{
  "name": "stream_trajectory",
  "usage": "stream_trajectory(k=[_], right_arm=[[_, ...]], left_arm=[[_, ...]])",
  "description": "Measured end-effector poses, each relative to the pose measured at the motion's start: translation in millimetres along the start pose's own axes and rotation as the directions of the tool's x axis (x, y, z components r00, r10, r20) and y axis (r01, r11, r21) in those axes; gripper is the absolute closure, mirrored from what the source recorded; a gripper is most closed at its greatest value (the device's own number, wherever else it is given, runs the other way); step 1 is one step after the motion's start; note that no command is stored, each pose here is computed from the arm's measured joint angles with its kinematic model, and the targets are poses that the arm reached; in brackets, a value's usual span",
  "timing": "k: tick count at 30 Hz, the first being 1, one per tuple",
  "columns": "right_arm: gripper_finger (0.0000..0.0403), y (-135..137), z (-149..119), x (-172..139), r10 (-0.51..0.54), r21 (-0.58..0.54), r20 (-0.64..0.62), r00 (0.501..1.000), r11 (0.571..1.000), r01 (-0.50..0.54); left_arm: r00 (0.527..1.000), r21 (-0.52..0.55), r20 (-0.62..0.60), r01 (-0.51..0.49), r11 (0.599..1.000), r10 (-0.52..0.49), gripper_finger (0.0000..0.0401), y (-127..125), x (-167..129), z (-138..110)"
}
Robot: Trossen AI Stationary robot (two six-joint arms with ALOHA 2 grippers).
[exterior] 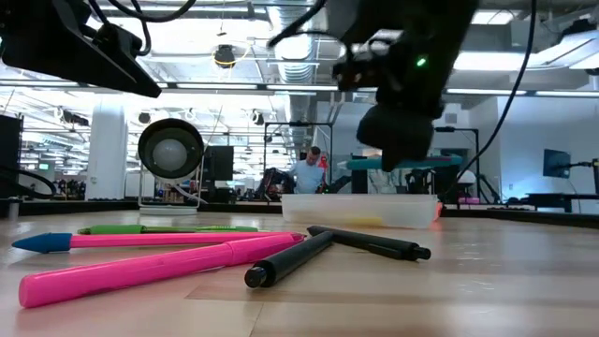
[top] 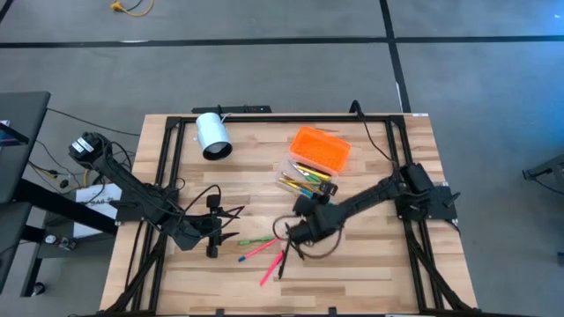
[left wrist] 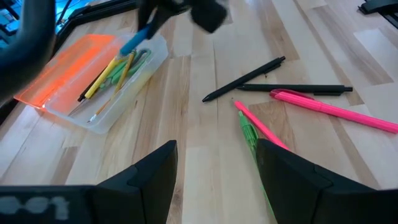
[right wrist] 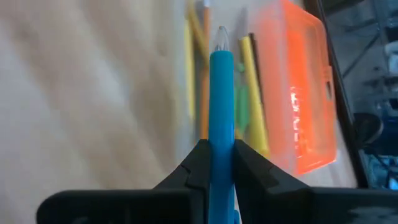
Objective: Pick & place school supplies into a supply box
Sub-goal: Put the blue pen into the supply box, then put the green pen into the supply box
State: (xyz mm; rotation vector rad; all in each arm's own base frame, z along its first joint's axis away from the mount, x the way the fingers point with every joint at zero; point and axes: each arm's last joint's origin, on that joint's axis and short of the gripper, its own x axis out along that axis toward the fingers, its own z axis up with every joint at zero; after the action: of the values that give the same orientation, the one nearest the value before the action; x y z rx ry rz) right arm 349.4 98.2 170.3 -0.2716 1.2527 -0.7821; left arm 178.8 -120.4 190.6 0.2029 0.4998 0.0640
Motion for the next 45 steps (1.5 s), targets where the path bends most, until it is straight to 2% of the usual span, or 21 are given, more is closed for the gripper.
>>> stream_trajectory(k=[6, 11, 24, 31, 40, 45], right_arm=[[0.0369, -29, 19, 31, -0.037, 0.074, -0.082, 0.996, 0.996, 0.043], [0.037, -46, 30, 49, -0.038, 0.09, -0.108, 0.993, 0.995, 0.048], [0.036, -51, 45, 60, 0.006, 0.129, -0.048, 0.999, 0.992, 0.0], [0.033, -55, 47, 64, 0.005, 0.15, -0.047, 0.999, 0.989, 0.002], [0.0263, -55, 47, 65, 0.0, 0.15, -0.045, 0.999, 0.989, 0.007], [0.0238, -42, 45, 49, -0.064, 0.114, 0.047, 0.997, 0.992, 0.058]], left_arm=[[1.0, 0.001, -0.001, 0.0, 1.0, 0.0, 0.0193, 0, 0, 0], [1.0, 0.007, -0.007, -0.001, 1.0, 0.001, 0.0193, 0, 0, -1], [0.999, -0.003, -0.043, -0.009, 1.0, 0.009, 0.0193, 1, 0, -5], [0.999, -0.021, -0.045, -0.01, 1.0, 0.01, 0.0193, 1, 0, -5], [0.999, -0.038, -0.045, -0.01, 0.999, 0.008, 0.0193, 1, 0, -5], [0.999, -0.045, -0.045, -0.008, 0.999, 0.006, 0.0193, 1, 0, -5]])
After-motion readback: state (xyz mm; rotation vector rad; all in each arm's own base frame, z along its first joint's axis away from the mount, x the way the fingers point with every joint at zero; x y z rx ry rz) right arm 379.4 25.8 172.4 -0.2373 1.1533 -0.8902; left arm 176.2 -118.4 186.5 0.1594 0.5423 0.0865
